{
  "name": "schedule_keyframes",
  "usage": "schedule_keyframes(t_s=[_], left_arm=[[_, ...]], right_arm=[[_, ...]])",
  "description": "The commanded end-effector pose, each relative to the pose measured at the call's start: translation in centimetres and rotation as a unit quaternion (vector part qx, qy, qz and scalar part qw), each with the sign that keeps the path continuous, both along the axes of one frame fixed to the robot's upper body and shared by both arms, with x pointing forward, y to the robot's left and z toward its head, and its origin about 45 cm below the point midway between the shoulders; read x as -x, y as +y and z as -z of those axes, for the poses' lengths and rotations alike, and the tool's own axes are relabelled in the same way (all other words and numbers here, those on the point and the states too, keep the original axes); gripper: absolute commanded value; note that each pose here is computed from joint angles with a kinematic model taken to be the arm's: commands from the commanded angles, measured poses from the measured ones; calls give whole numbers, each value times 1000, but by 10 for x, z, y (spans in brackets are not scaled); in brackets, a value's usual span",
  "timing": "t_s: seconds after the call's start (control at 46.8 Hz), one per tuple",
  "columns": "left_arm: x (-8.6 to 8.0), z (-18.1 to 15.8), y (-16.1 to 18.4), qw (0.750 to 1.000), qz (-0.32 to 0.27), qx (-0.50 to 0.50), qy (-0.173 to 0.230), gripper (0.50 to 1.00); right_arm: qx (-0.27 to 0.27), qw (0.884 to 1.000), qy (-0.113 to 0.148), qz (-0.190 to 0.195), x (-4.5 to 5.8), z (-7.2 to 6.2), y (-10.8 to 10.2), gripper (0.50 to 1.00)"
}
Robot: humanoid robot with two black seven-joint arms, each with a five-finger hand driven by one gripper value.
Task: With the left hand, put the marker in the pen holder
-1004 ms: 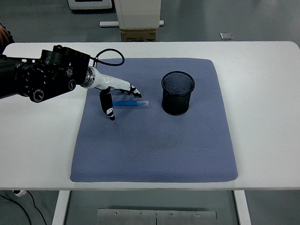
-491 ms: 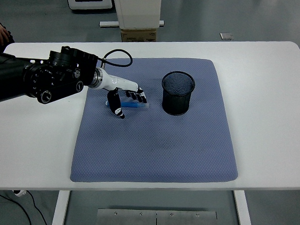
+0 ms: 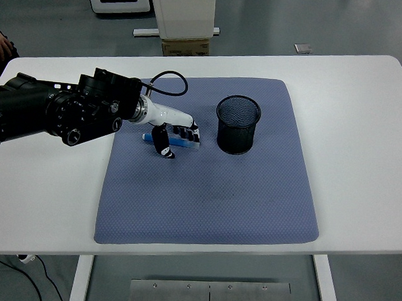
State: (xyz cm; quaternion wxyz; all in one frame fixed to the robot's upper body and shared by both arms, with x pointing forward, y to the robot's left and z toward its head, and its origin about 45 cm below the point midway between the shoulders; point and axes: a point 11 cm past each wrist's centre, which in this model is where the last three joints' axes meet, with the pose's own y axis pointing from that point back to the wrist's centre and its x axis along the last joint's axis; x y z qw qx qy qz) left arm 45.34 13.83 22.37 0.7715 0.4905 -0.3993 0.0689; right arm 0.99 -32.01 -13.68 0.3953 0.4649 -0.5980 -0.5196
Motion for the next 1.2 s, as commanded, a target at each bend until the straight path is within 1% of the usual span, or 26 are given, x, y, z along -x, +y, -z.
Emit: schedule_keyframes(t_s=[0.0,0.107,0.321,0.94,1.068,1.175], left_arm=[[0,1,1,1000,1,-3,-1,725],[1,2,-2,1000,4,-4,-1,707],[-2,-4,-3,1000,5,-3,-8,628],[0,-4,-8,1000,12,-4,-6,619],[0,-4,-8,1000,12,-4,-7,596],[0,-4,-9,1000,13,-4,-7,552]], right_arm=[[0,1000,0,0,0,0,0,1000],[0,1000,0,0,0,0,0,1000],[0,1000,0,0,0,0,0,1000],[0,1000,0,0,0,0,0,1000],[0,1000,0,0,0,0,0,1000],[0,1000,0,0,0,0,0,1000]])
